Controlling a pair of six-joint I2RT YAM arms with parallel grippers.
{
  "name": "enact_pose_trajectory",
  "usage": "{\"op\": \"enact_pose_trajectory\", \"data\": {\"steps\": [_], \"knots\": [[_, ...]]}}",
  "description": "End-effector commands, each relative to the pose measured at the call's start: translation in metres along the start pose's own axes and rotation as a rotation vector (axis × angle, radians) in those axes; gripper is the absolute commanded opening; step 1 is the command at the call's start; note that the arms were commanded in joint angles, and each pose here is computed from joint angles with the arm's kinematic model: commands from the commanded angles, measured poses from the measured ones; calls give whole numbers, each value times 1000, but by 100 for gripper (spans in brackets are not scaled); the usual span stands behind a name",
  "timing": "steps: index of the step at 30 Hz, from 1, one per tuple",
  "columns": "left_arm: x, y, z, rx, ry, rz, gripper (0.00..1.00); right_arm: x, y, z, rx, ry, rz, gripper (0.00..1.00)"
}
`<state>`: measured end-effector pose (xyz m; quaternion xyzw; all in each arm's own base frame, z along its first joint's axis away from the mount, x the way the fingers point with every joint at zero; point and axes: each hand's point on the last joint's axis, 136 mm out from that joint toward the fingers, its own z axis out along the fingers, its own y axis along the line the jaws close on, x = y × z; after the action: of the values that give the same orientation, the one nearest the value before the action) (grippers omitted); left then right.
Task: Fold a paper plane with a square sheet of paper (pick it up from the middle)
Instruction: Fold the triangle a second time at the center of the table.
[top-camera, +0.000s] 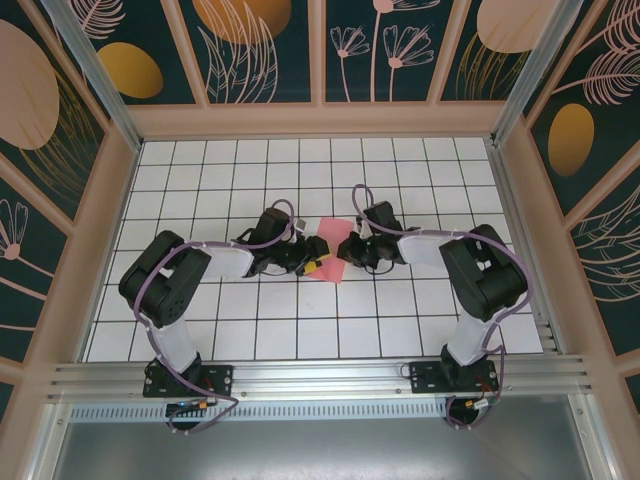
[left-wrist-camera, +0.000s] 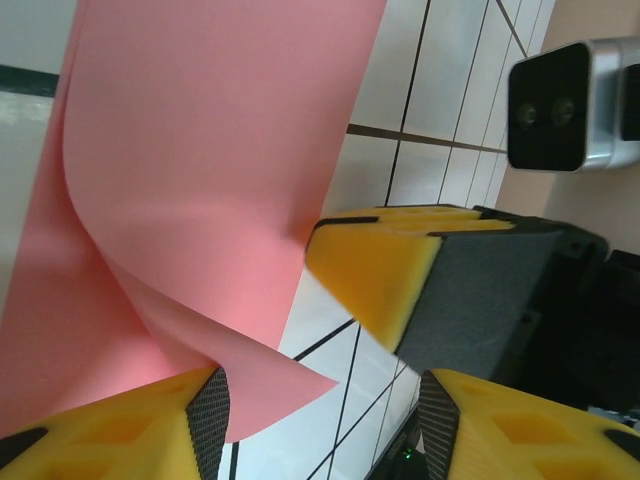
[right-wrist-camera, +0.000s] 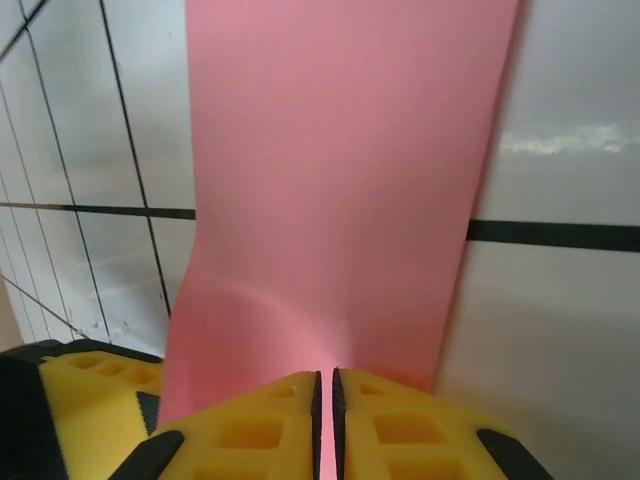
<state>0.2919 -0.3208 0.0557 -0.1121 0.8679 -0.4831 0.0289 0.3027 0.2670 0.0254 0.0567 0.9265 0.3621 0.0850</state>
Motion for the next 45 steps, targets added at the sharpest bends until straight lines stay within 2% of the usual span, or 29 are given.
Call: {"op": "enact_pose_trajectory", "data": {"steps": [1, 5, 15, 20, 24, 27, 30, 35, 45], "knots": [[-3, -9, 5, 25, 4, 26, 56, 7, -4, 10, 3, 47, -19, 16], [-4, -6, 7, 19, 5, 21, 58, 5, -8, 10, 29, 66, -25, 16], [-5, -2, 9, 14, -5, 13, 53, -6, 13, -31, -106, -38, -82, 17], [-6, -1, 9, 13, -8, 14, 47, -1, 15, -35, -150, -46, -81, 22], [-6, 2, 9, 4, -11, 7, 34, 3, 24, -33, -199, -29, -96, 29], [-6, 5, 10, -4, -11, 4, 26, 5, 28, -30, -214, -16, -104, 30], [-5, 6, 9, -6, -13, 3, 22, 6, 32, -26, -227, -4, -106, 30], [-6, 6, 10, -6, -13, 3, 17, 8, 37, -19, -235, 14, -123, 30], [-6, 6, 9, -1, -12, 3, 15, 6, 41, -9, -235, 37, -133, 27]]}}
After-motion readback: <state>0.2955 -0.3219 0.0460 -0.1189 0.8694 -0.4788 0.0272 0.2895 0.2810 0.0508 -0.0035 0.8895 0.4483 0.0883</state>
